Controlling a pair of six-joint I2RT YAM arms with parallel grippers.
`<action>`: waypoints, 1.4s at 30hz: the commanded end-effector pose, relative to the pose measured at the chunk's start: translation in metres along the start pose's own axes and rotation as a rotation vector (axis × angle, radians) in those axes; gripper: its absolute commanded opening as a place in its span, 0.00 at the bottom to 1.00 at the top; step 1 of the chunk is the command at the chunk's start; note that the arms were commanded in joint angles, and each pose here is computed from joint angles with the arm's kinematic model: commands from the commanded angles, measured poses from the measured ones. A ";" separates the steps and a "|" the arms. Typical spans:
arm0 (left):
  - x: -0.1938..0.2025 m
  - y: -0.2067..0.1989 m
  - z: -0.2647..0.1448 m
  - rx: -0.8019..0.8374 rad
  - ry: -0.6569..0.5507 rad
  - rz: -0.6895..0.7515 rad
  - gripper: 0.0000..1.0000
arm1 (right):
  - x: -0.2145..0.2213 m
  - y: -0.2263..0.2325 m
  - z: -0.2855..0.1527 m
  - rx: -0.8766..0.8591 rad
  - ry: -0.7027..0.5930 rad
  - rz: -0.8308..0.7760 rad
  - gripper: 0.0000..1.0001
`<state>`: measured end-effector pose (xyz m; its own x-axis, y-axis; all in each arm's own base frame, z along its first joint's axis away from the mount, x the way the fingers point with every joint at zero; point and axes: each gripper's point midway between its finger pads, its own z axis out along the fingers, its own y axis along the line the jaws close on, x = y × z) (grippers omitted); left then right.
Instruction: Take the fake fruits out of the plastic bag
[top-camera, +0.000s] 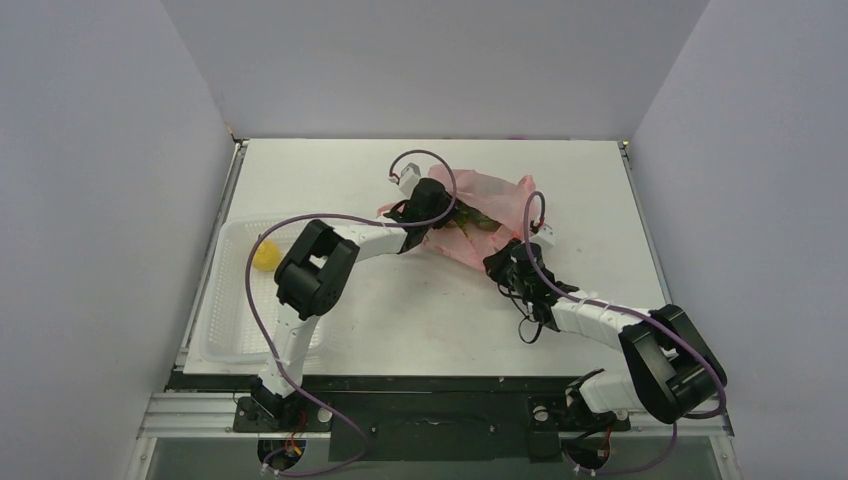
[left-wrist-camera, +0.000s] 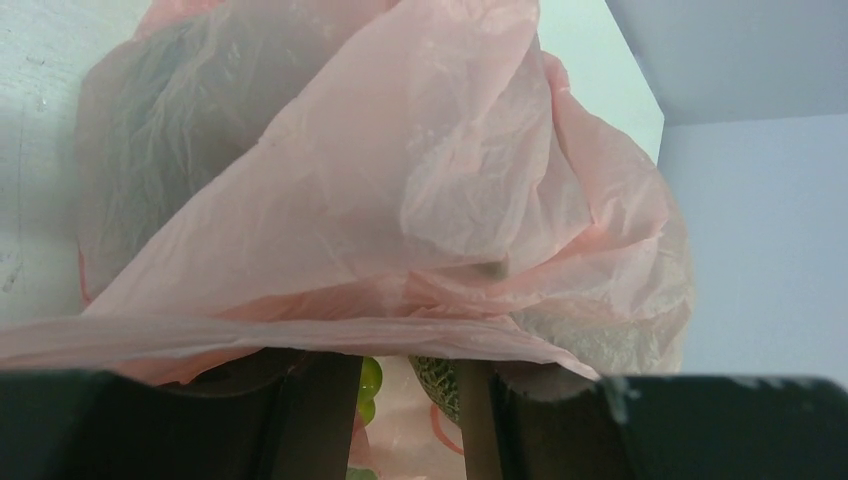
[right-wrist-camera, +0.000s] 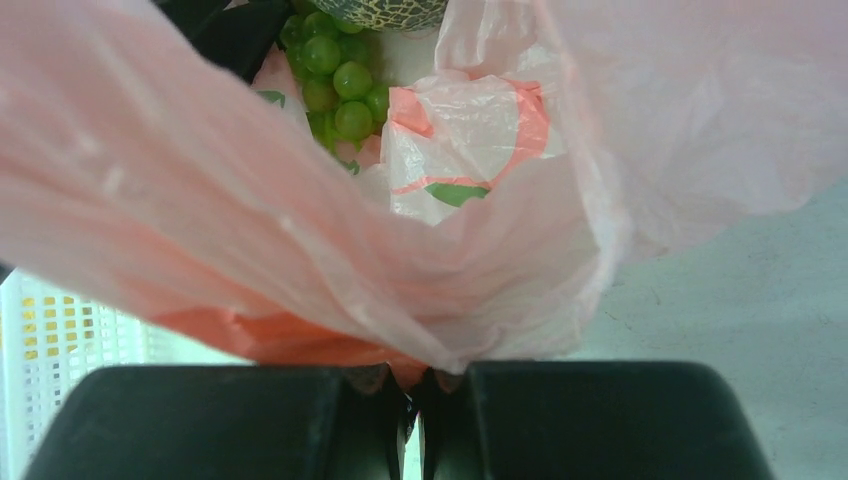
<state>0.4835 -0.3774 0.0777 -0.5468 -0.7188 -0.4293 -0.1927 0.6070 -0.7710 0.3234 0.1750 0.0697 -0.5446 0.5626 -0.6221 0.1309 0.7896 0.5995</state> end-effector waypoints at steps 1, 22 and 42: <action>-0.023 -0.028 0.003 0.035 -0.066 -0.056 0.34 | -0.013 0.005 -0.004 -0.026 -0.039 -0.006 0.00; -0.026 0.004 0.005 -0.099 -0.159 -0.054 0.34 | -0.024 0.000 -0.012 -0.014 -0.058 -0.019 0.00; -0.033 -0.001 0.041 0.026 -0.228 -0.069 0.23 | -0.025 0.002 -0.013 -0.016 -0.054 -0.017 0.00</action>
<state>0.5129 -0.3775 0.0658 -0.4167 -0.7961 -0.4389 -0.2643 0.5680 -0.7794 0.3244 0.1619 0.0808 -0.5272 0.5626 -0.6369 0.1297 0.7940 0.5940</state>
